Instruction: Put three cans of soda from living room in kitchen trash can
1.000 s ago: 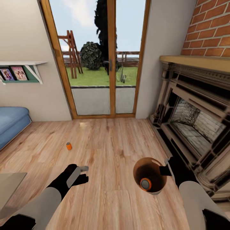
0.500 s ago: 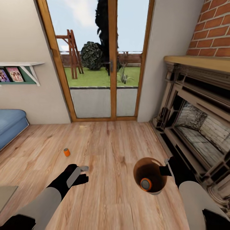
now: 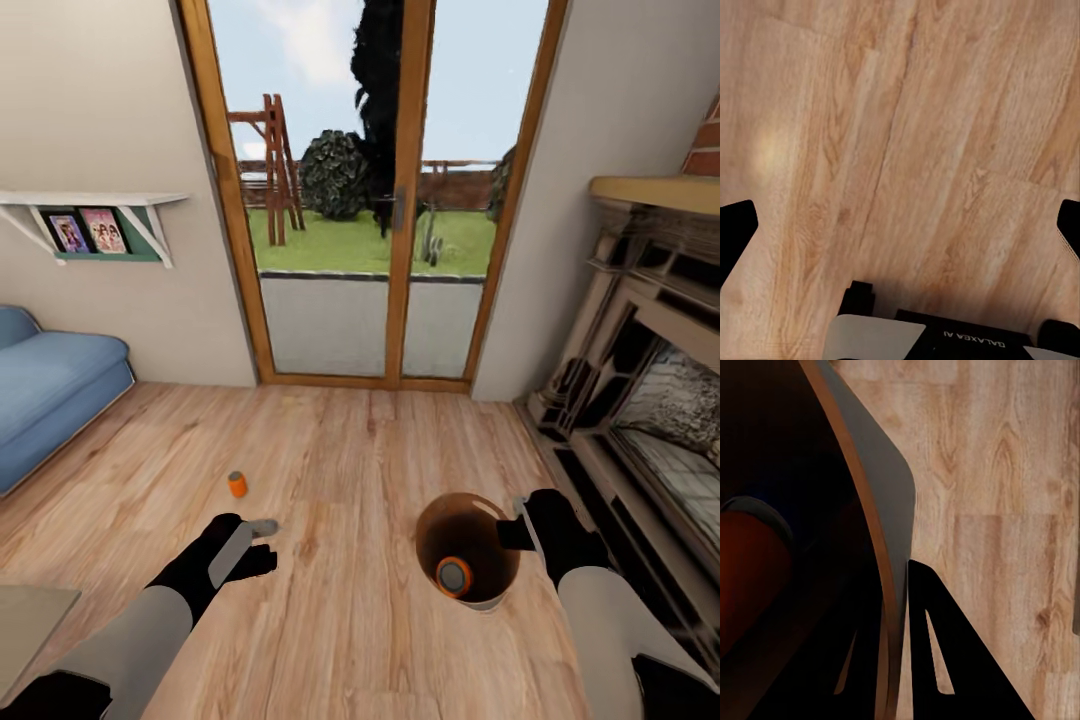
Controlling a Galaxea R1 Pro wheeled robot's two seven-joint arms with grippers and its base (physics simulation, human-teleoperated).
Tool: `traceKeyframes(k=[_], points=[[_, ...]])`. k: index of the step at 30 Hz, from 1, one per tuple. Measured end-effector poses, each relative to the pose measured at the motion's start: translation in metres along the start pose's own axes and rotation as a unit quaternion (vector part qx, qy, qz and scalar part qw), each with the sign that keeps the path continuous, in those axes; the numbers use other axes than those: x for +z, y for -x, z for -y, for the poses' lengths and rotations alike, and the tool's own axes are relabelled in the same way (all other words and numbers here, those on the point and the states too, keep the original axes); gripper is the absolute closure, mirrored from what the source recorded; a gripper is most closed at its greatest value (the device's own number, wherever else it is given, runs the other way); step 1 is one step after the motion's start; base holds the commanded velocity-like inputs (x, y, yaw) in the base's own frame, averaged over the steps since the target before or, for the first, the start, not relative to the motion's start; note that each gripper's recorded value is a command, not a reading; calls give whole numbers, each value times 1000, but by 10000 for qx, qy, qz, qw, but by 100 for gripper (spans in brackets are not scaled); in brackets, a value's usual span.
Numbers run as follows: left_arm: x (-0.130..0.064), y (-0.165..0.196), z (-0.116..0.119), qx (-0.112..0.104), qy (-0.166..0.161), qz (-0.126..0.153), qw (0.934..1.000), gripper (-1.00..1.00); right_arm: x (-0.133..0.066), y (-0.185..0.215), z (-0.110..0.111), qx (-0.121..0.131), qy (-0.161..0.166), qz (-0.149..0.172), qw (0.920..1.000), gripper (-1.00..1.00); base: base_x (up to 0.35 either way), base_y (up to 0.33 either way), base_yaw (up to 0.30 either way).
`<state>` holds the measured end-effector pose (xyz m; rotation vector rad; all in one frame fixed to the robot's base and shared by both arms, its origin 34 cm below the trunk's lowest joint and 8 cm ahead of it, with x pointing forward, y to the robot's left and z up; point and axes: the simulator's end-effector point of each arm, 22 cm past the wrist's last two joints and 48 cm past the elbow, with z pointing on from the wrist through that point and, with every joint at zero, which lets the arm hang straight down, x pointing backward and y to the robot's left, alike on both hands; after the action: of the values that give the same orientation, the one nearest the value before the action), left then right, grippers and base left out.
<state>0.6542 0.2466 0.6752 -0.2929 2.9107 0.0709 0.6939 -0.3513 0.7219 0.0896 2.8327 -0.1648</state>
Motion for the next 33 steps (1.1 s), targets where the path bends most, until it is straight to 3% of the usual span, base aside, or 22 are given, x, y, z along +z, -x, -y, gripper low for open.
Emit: traceKeyframes(k=[33], points=[[4, -3, 1, 7, 1, -39, 10000, -100, 3, -2, -10, -36, 69, -27, 10000, 100, 347, 0, 118]])
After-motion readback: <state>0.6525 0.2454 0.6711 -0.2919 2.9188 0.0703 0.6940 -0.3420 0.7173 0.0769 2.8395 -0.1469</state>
